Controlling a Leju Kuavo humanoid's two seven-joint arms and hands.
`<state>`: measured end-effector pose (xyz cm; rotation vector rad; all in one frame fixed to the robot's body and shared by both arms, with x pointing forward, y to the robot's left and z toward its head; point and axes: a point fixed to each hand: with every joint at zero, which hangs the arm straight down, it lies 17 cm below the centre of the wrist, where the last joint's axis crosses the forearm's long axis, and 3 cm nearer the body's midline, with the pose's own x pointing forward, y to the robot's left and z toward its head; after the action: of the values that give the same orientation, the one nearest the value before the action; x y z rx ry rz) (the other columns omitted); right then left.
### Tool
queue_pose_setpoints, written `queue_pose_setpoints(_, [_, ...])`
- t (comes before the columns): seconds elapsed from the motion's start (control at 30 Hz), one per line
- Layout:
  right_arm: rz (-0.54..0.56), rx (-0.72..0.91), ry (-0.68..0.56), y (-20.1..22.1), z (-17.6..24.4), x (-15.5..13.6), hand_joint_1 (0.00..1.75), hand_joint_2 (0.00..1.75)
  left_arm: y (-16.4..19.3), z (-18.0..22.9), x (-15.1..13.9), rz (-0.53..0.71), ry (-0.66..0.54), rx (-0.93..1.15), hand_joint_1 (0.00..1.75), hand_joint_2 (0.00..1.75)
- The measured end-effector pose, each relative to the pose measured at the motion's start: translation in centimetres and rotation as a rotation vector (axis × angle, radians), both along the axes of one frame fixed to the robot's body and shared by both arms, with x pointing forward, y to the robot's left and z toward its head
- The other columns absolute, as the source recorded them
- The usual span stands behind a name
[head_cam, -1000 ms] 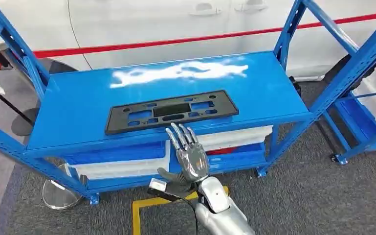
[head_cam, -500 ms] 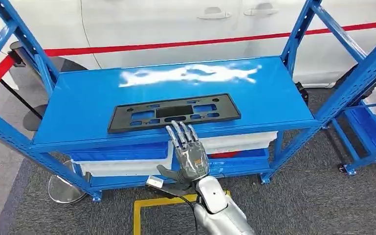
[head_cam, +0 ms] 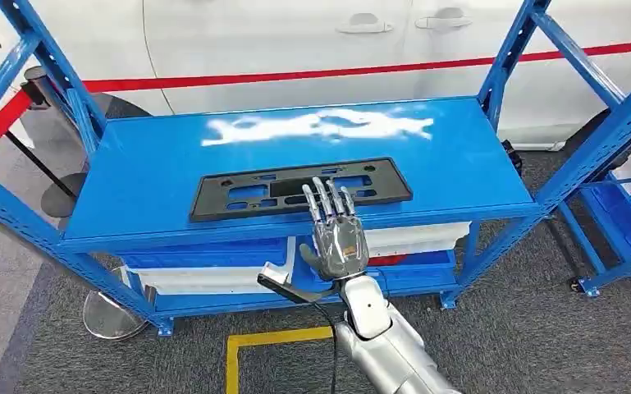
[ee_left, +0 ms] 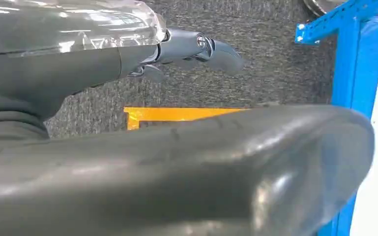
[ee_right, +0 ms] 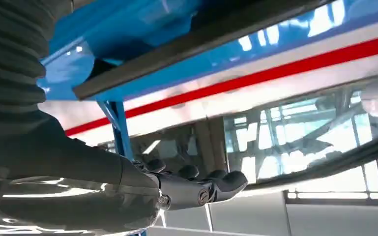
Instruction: Take the parts from the cabinet and place them on the table.
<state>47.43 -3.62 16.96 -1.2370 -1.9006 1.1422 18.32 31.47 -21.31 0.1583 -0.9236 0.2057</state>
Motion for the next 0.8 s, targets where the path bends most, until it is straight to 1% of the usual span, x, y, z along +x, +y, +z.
queue_pose_setpoints(0.2, [-0.004, -0.033, 0.005, -0.2, -0.5, 0.5, 0.0, 1.75, 0.0, 0.0, 0.0, 0.001, -0.001, -0.005, 0.0, 0.0])
queue_pose_setpoints(0.4, [0.001, -0.074, 0.048, 0.0, -2.9, 0.1, 0.0, 1.75, -0.1, 0.0, 0.0, -0.01, 0.0, -0.01, 0.0, 0.0])
queue_pose_setpoints(0.8, [0.011, -0.111, 0.086, 0.1, -5.0, -0.3, 0.0, 1.75, 0.2, 0.1, 0.3, 0.003, -0.005, -0.009, 0.0, 0.0])
